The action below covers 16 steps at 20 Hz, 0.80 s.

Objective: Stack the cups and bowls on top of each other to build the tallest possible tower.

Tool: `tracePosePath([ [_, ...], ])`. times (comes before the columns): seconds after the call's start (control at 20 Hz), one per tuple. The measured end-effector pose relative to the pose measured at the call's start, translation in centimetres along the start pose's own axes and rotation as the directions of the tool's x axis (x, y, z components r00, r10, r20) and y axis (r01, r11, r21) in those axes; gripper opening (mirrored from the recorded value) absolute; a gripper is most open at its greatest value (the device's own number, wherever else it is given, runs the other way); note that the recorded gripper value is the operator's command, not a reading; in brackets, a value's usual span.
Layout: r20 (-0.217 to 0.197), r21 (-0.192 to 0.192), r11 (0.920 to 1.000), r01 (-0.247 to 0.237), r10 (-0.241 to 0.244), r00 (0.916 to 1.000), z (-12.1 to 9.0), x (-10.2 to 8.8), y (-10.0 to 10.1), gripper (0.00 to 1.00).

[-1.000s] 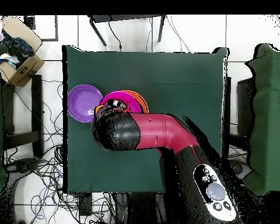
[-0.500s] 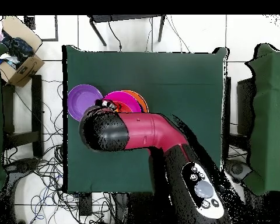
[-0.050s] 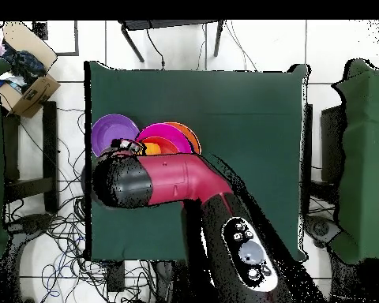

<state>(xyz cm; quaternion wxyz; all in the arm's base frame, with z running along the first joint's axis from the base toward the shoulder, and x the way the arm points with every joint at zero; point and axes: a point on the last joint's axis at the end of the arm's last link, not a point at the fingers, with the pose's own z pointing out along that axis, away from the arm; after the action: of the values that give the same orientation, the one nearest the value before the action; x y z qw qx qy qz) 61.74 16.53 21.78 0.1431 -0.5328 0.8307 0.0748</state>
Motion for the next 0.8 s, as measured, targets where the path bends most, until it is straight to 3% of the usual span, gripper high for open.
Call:
tracePosePath([
  [0.45,0.001,-0.006,0.9972,0.074,-0.074,0.9972,2.8,-3.3,1.0,1.0],
  [0.8,-0.002,-0.027,0.9978,0.06,-0.06,0.9982,4.1,-2.4,0.8,1.0],
])
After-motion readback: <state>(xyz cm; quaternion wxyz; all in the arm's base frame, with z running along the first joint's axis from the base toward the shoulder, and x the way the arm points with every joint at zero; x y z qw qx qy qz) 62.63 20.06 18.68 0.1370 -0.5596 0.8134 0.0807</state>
